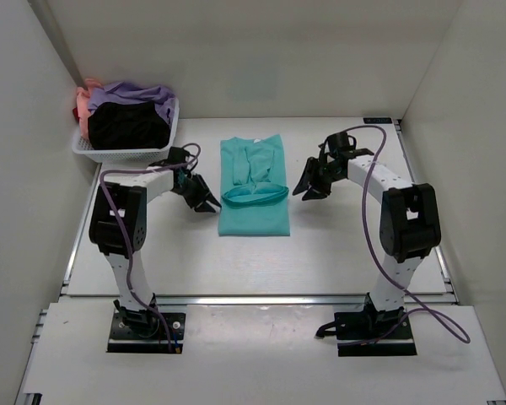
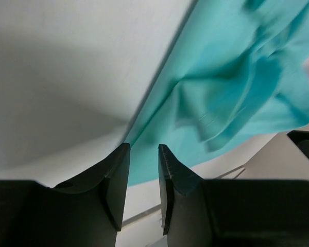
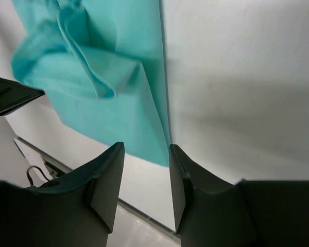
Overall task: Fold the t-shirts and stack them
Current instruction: Grab one side of the 2/3 rectangular tshirt with both arms, then fold the long partially folded tshirt into a neat square
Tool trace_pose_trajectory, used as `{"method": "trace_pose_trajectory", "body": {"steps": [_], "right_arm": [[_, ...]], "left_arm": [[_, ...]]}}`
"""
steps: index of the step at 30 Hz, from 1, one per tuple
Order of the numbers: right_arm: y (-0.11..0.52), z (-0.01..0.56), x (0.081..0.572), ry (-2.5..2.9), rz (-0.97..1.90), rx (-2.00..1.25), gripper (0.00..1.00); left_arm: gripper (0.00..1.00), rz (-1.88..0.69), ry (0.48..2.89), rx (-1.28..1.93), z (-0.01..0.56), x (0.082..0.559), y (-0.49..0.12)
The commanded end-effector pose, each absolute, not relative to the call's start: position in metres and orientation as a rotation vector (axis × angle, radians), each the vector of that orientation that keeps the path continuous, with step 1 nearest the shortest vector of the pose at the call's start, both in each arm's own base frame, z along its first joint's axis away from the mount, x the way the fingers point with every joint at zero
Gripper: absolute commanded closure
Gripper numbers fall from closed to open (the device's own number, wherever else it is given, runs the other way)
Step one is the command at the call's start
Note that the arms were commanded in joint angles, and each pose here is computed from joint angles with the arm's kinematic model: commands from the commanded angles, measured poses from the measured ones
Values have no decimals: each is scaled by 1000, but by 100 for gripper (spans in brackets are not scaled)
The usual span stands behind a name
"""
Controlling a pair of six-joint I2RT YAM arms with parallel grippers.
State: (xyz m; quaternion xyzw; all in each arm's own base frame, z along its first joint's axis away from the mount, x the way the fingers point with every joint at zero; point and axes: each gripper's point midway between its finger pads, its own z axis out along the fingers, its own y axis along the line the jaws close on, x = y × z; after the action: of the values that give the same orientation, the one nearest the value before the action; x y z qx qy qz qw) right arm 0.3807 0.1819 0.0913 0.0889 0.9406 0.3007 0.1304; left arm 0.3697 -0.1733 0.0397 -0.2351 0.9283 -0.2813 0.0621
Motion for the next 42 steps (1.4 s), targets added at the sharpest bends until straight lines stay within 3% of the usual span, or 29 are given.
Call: {"method": "trace_pose_trajectory", "body": {"steps": [1, 7, 9, 19, 23, 24, 26, 28, 35, 42], "right_arm": [[194, 97, 363, 2695, 877, 193, 63], [209, 70, 321, 2754, 828, 159, 58], [210, 60, 308, 2787, 818, 173, 54], [208, 30, 290, 2849, 763, 209, 52], [217, 22, 291, 2867, 804, 193, 54], [221, 20, 290, 2878, 806, 155, 59], [226, 21, 291, 2881, 823, 147, 99], [228, 26, 287, 2886, 838, 140, 99], [213, 92, 296, 2739, 920, 178, 100], [204, 126, 266, 2707, 948, 142, 100]], "left_arm": [[61, -844, 2769, -665, 57, 349, -173], [55, -814, 2802, -620, 44, 307, -178], [45, -798, 2814, -618, 42, 299, -182], [44, -690, 2810, -586, 27, 302, -193], [55, -663, 2821, -597, 17, 299, -195], [61, -665, 2814, -595, 17, 301, -195], [88, -656, 2810, -589, 18, 301, -192], [100, -643, 2809, -576, 19, 299, -191], [100, -750, 2701, -533, 78, 307, -191], [100, -838, 2692, -516, 110, 262, -193]]}}
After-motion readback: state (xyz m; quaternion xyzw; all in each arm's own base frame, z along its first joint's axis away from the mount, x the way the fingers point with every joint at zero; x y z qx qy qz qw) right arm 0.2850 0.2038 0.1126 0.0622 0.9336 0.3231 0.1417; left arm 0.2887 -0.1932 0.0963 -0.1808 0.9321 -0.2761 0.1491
